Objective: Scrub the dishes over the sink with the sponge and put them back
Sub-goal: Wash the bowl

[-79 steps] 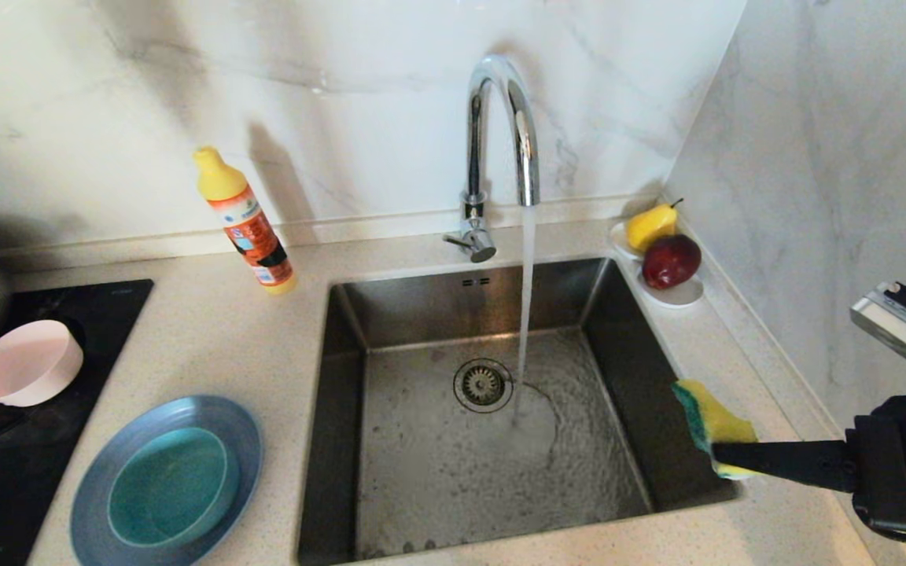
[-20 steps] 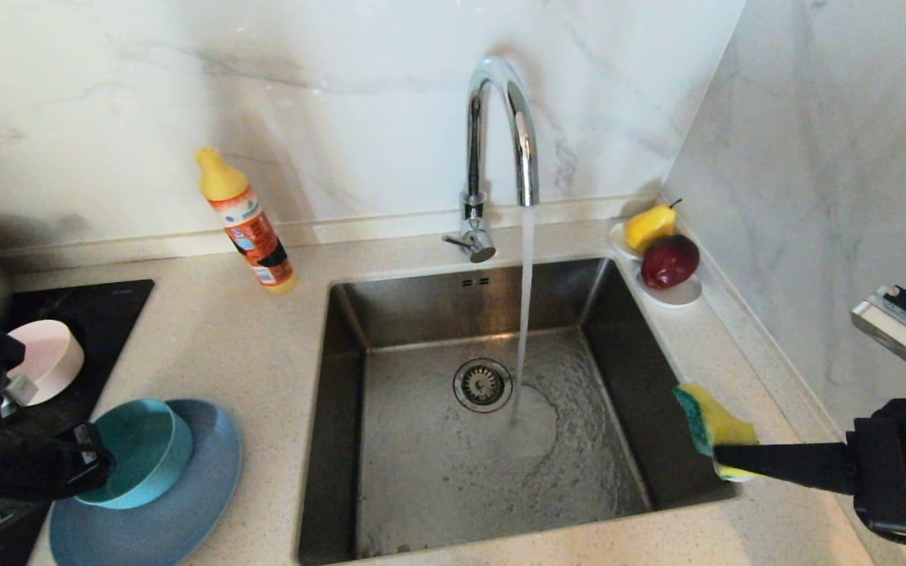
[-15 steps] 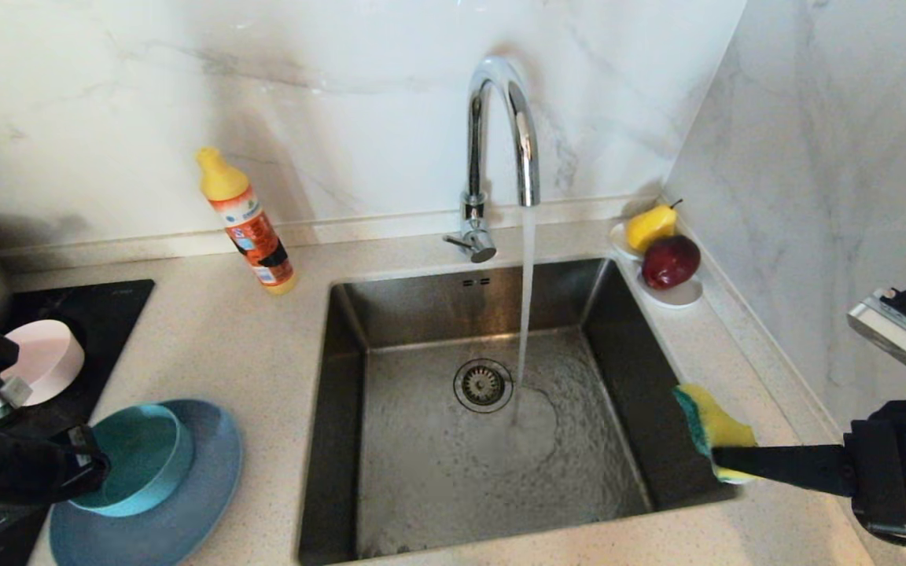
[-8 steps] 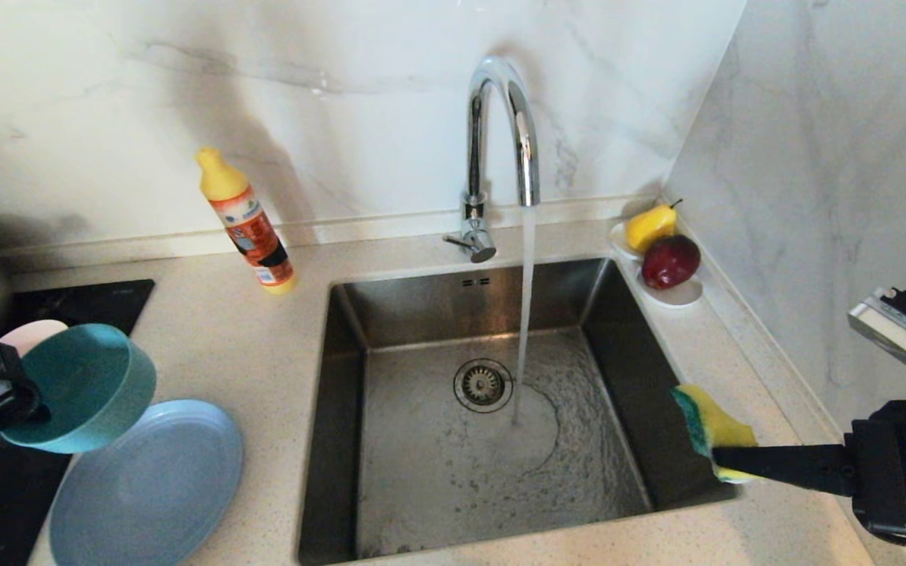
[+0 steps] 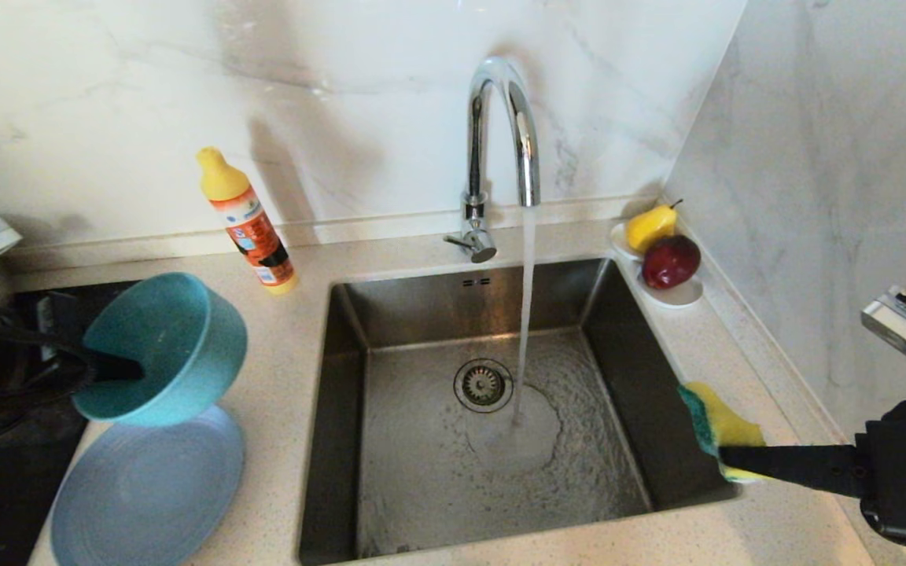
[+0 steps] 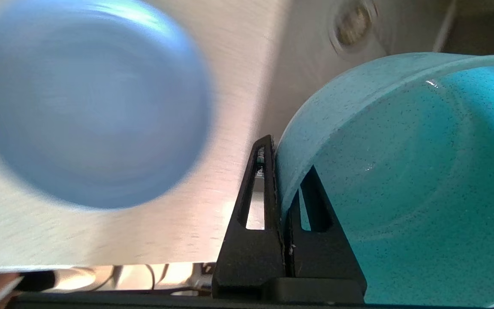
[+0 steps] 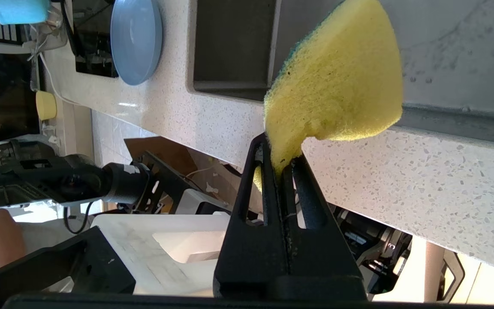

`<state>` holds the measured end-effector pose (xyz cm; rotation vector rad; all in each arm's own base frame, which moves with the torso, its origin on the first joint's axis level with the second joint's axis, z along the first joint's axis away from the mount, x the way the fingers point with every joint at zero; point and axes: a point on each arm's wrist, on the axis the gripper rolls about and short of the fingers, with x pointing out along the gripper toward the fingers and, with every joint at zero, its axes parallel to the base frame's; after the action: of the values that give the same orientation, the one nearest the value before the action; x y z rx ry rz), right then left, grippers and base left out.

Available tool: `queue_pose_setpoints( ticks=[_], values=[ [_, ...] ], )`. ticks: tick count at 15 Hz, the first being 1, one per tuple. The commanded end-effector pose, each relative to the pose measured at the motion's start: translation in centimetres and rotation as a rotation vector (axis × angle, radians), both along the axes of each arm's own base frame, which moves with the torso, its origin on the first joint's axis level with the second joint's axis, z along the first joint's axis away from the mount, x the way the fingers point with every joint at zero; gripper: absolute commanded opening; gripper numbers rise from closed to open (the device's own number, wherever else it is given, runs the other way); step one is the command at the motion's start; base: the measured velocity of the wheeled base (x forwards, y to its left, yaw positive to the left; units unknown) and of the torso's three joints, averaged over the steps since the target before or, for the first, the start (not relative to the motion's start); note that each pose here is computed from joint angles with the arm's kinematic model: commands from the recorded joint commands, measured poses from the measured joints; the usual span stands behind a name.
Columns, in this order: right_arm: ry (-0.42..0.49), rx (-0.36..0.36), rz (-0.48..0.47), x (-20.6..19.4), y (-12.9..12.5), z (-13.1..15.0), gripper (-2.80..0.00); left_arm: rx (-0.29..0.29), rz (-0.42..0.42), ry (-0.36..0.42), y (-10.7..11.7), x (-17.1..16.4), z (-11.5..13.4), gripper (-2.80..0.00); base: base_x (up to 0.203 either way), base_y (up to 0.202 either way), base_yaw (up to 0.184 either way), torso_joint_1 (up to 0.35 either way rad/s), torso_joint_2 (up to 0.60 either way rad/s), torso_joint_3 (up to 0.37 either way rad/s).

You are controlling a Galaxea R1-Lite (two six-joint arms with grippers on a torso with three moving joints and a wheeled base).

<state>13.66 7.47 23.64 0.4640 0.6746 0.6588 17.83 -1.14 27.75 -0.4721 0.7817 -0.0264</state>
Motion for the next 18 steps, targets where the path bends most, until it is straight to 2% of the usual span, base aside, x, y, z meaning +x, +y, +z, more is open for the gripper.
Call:
queue_pose_setpoints(
  ticks=[1, 4, 5, 9, 14, 18],
  values=[
    [-0.013, 0.009, -0.001, -0.4, -0.2, 0.3, -2.8, 0.049, -0.104, 0.099, -4.4, 4.0, -2.0, -2.8, 0.0, 0.0, 0.0, 0.0, 0.0, 0.0],
    [-0.027, 0.016, 0.002, -0.5, -0.2, 0.6, -2.8, 0.124, -0.165, 0.122, -11.1, 7.3, -4.9, -2.8, 0.0, 0.0, 0.0, 0.0, 0.0, 0.0],
    [-0.029, 0.016, 0.001, -0.5, -0.3, 0.6, -2.8, 0.132, -0.175, 0.131, -13.0, 8.2, -5.8, -2.8, 0.0, 0.0, 0.0, 0.0, 0.0, 0.0],
    [-0.045, 0.024, 0.001, -1.1, -0.6, 0.8, -2.8, 0.093, -0.166, 0.154, -19.1, 11.6, -8.4, -2.8, 0.0, 0.0, 0.0, 0.0, 0.0, 0.0],
    [-0.052, 0.026, -0.001, -1.5, -0.7, 0.8, -2.8, 0.051, -0.141, 0.166, -23.8, 15.2, -11.6, -2.8, 0.0, 0.0, 0.0, 0.0, 0.0, 0.0],
    [-0.057, 0.029, 0.003, -1.7, -0.8, 0.9, -2.8, 0.046, -0.095, 0.111, -25.5, 17.0, -11.9, -2.8, 0.0, 0.0, 0.0, 0.0, 0.0, 0.0]
  ],
)
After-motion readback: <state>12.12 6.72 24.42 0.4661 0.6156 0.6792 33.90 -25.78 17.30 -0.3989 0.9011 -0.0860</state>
